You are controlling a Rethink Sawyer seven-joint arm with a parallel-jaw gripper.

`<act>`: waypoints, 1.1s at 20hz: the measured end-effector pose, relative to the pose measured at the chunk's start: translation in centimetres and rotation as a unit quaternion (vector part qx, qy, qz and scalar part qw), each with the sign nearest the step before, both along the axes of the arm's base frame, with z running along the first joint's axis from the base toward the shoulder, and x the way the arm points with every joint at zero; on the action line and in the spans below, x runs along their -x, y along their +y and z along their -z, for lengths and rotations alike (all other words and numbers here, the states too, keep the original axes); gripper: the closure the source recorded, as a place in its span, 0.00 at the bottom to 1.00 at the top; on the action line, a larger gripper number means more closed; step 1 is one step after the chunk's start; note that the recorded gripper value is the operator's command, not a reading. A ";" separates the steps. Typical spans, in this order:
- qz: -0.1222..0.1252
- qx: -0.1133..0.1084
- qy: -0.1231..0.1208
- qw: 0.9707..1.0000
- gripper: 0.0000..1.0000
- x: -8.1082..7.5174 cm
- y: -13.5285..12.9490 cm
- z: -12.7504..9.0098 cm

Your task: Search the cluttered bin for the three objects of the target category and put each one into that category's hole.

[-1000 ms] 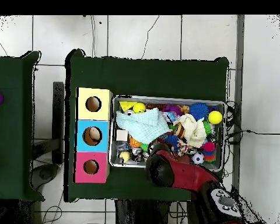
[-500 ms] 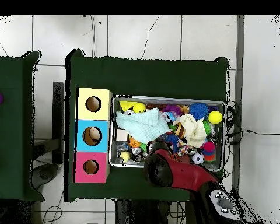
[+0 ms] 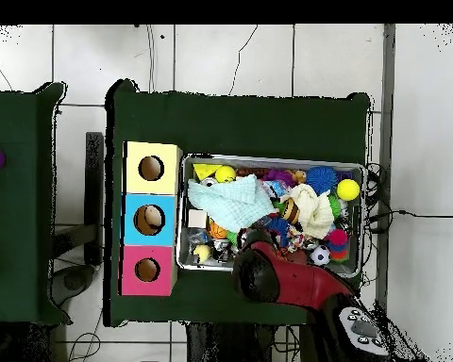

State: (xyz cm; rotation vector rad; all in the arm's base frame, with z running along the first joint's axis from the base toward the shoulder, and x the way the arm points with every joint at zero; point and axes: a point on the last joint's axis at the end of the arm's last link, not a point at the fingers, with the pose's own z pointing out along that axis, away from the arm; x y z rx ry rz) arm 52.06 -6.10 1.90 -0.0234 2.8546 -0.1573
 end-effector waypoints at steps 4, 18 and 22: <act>0.000 -0.001 0.001 1.000 0.00 0.1 0.0 0.1; 0.000 -0.002 0.005 1.000 0.00 0.4 0.2 0.3; 0.000 -0.002 0.005 1.000 0.00 0.4 0.2 0.3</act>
